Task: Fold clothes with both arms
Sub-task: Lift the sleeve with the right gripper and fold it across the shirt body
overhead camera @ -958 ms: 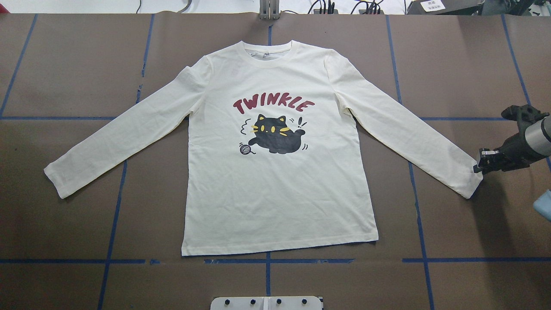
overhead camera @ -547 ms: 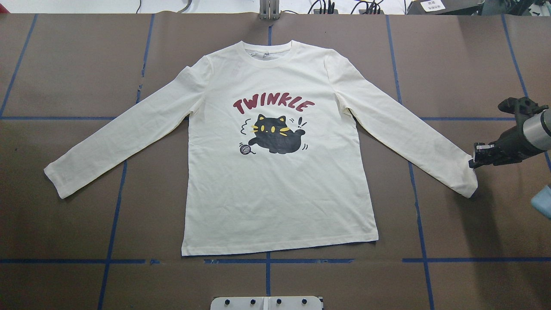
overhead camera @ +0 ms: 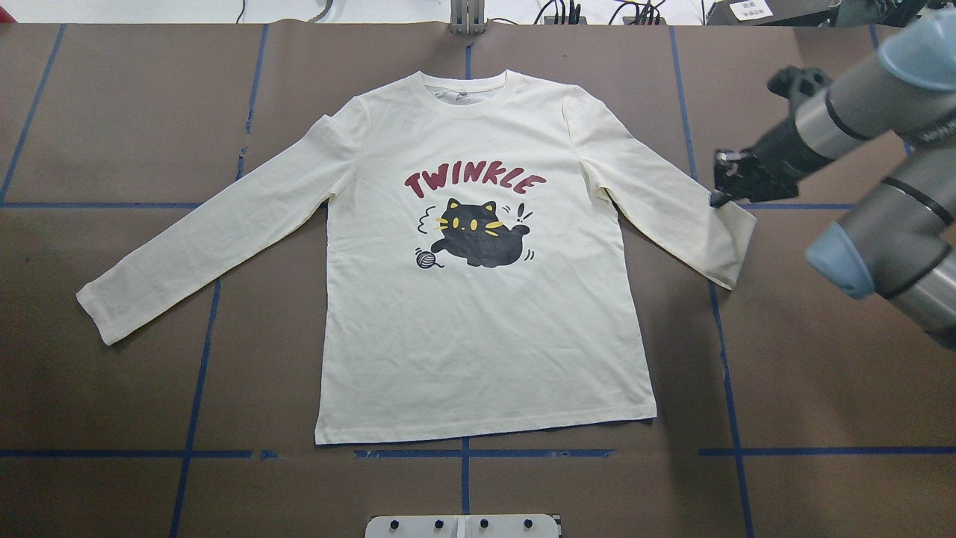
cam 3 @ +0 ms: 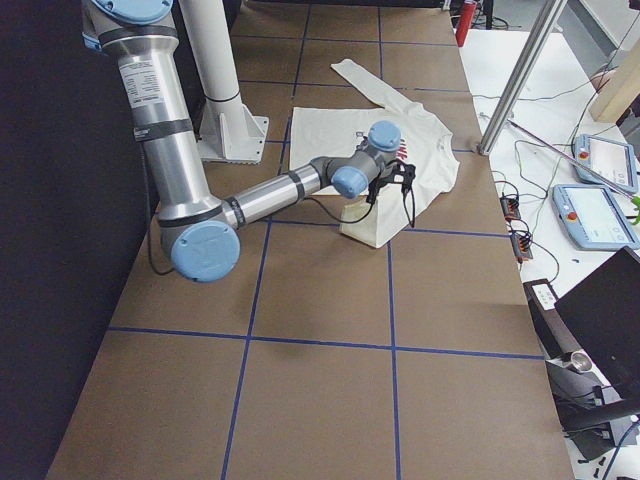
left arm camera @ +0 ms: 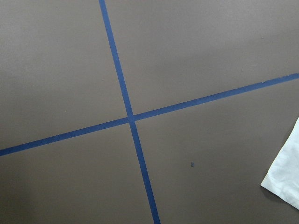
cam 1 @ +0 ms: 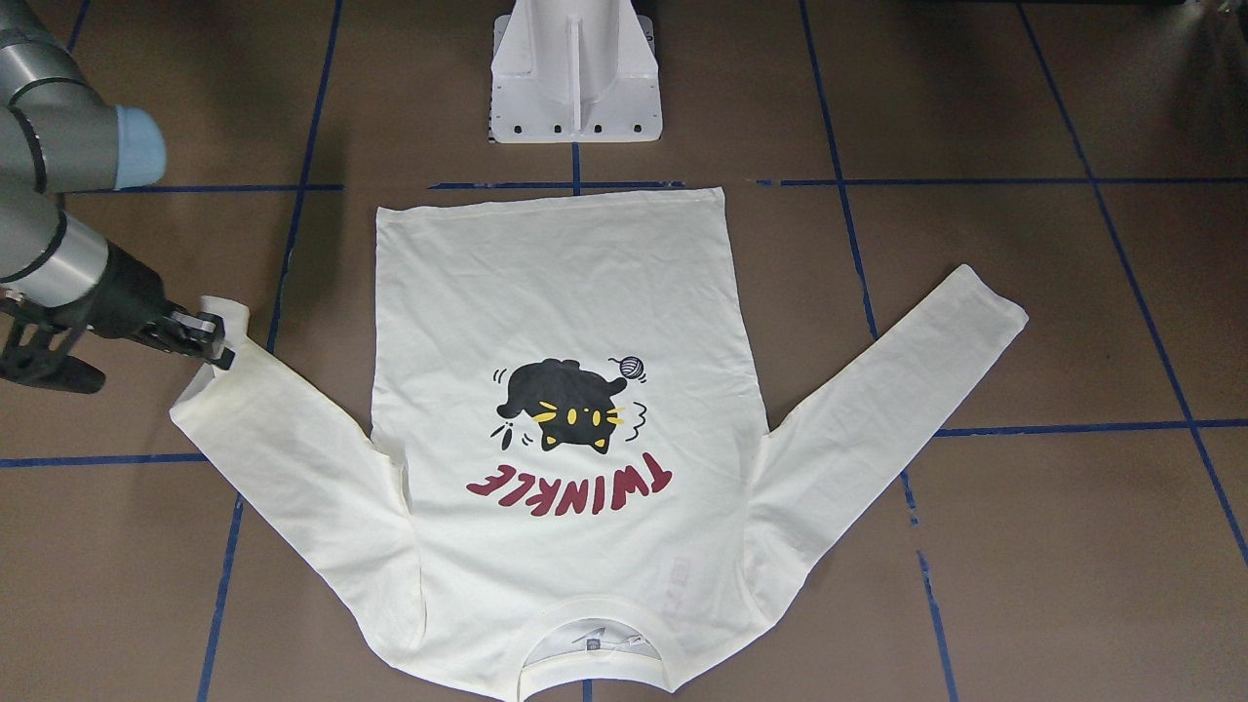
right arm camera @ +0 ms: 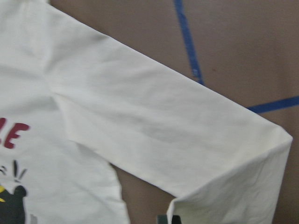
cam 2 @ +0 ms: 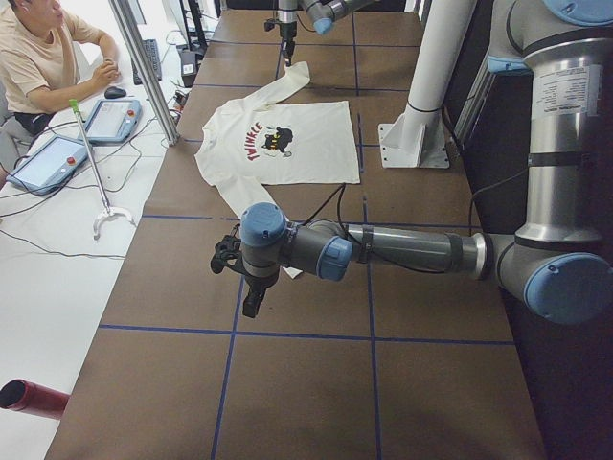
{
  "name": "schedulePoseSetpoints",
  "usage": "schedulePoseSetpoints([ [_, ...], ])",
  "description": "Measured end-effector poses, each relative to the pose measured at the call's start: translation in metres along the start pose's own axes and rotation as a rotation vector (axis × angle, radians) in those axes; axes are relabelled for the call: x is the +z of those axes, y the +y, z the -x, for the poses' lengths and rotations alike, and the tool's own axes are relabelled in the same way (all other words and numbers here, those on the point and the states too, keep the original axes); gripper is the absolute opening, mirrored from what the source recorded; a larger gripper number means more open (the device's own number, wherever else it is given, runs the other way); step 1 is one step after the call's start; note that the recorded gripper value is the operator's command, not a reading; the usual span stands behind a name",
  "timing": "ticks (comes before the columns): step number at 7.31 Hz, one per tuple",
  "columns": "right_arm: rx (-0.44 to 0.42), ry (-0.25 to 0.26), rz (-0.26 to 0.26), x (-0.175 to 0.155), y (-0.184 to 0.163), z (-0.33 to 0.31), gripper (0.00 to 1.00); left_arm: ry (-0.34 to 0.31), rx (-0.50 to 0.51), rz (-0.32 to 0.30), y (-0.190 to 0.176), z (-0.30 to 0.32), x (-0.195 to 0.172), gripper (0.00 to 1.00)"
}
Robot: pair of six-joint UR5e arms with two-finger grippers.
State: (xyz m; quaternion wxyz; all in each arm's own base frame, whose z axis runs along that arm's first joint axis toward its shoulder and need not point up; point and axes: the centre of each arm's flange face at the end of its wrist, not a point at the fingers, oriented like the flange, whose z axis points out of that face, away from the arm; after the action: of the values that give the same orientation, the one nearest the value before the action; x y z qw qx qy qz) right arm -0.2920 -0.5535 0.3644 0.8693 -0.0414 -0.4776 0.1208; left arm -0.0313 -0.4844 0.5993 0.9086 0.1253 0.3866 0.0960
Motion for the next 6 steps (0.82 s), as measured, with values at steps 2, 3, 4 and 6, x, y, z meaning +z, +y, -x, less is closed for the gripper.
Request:
schedulePoseSetpoints([
  [2, -0.017, -0.014, -0.052, -0.039, -0.004, 0.165, 0.0, 0.014, 0.008, -0.012, -0.001, -0.003, -0.001, 1.0],
  [3, -0.042, -0.024, -0.091, -0.037, 0.009, 0.248, 0.0, 0.017, 0.01, -0.015, -0.002, -0.004, -0.002, 1.0],
  [4, -0.066, -0.029, -0.138, -0.014, 0.03, 0.334, 0.0, 0.018, 0.011, -0.017, -0.003, -0.005, -0.003, 1.0],
  [6, -0.147, -0.06, -0.198, 0.052, 0.092, 0.43, 0.0, 0.018, 0.015, -0.022, -0.004, -0.006, -0.005, 1.0],
])
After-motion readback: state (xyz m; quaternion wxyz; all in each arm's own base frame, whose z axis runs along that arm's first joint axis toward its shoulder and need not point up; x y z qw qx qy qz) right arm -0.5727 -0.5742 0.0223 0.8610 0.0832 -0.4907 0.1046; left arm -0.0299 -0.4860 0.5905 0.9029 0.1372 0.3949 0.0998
